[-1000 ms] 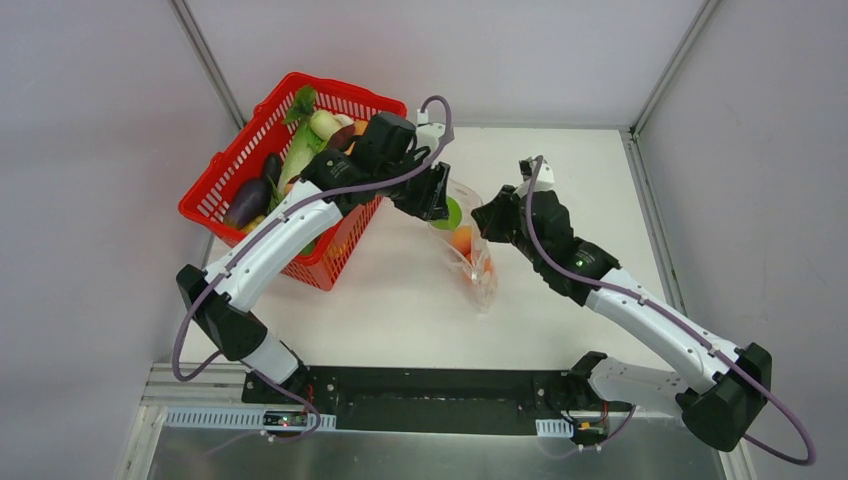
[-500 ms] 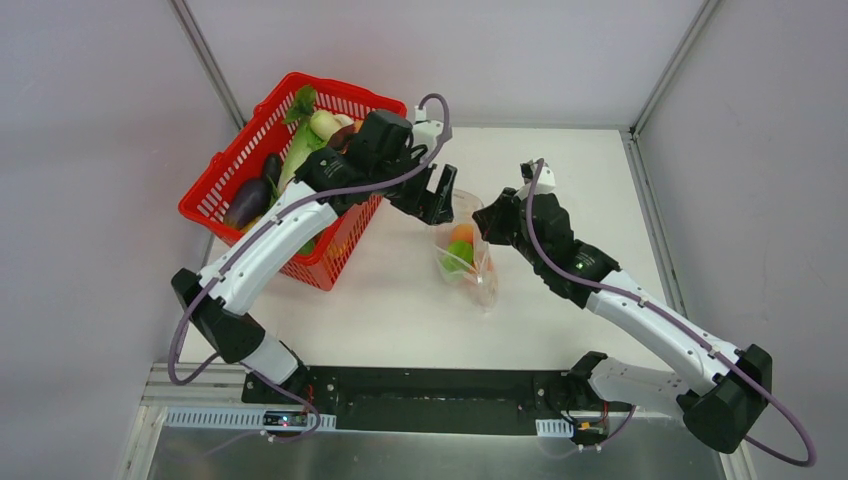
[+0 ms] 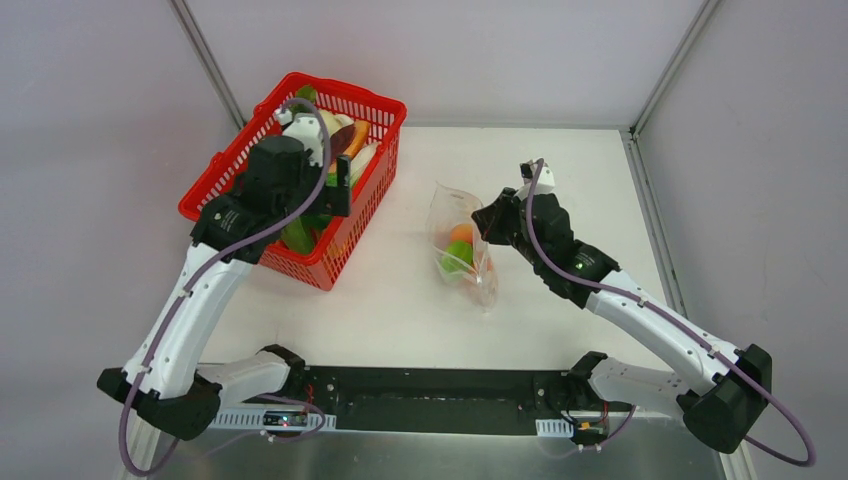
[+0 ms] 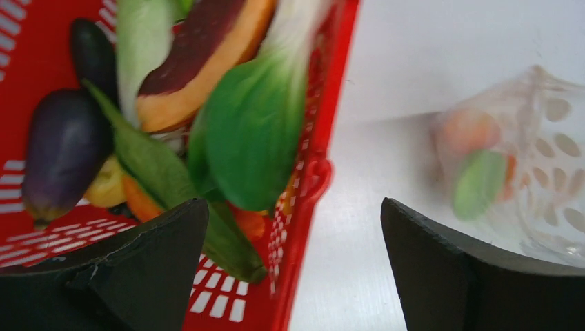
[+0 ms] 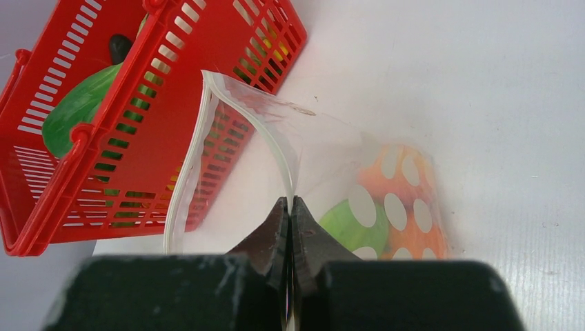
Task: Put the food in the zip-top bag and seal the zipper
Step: Place the fake vegetable in the zipper food storage bag, then pick up the fake vegetable from the bin.
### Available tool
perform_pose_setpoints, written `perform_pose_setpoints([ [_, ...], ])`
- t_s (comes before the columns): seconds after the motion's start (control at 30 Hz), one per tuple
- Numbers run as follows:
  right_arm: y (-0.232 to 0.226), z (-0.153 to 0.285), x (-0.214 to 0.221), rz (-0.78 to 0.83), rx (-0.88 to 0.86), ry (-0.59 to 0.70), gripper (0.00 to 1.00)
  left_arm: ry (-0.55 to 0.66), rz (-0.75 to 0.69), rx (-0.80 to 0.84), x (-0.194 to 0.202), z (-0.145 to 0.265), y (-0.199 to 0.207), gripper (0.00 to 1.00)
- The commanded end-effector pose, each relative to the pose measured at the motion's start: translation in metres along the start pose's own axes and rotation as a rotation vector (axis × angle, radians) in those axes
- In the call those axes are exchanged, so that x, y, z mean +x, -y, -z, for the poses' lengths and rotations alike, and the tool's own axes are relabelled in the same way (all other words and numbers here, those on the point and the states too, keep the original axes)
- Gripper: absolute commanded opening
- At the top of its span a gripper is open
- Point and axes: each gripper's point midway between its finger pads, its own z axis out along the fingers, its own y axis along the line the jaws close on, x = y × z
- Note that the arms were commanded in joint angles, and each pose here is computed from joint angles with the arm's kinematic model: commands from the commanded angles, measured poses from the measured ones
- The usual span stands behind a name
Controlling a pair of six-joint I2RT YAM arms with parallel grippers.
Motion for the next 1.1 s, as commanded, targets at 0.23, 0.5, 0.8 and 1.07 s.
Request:
perform_pose_setpoints([
  [0.23, -0.014, -0.001, -0.010, 0.001, -0.058, 0.036, 0.00, -0.152, 0.150, -0.327, 0.039, 0.013, -0.105, 0.96],
  [0.5, -0.016, -0.004, -0.007, 0.003, -0.067, 0.023, 0.00, -0.324, 0.272, -0.509, 0.071, 0.000, -0.164, 0.79],
  [0.8, -0.012, -0.002, -0.009, 0.007, -0.053, 0.034, 0.00, -0.451, 0.275, -0.594, 0.092, -0.010, -0.198, 0.77],
  [1.07, -0.010, -0.004, -0.009, 0.008, -0.049, 0.036, 0.00, -0.467, 0.243, -0.606, 0.088, -0.034, -0.219, 0.83],
])
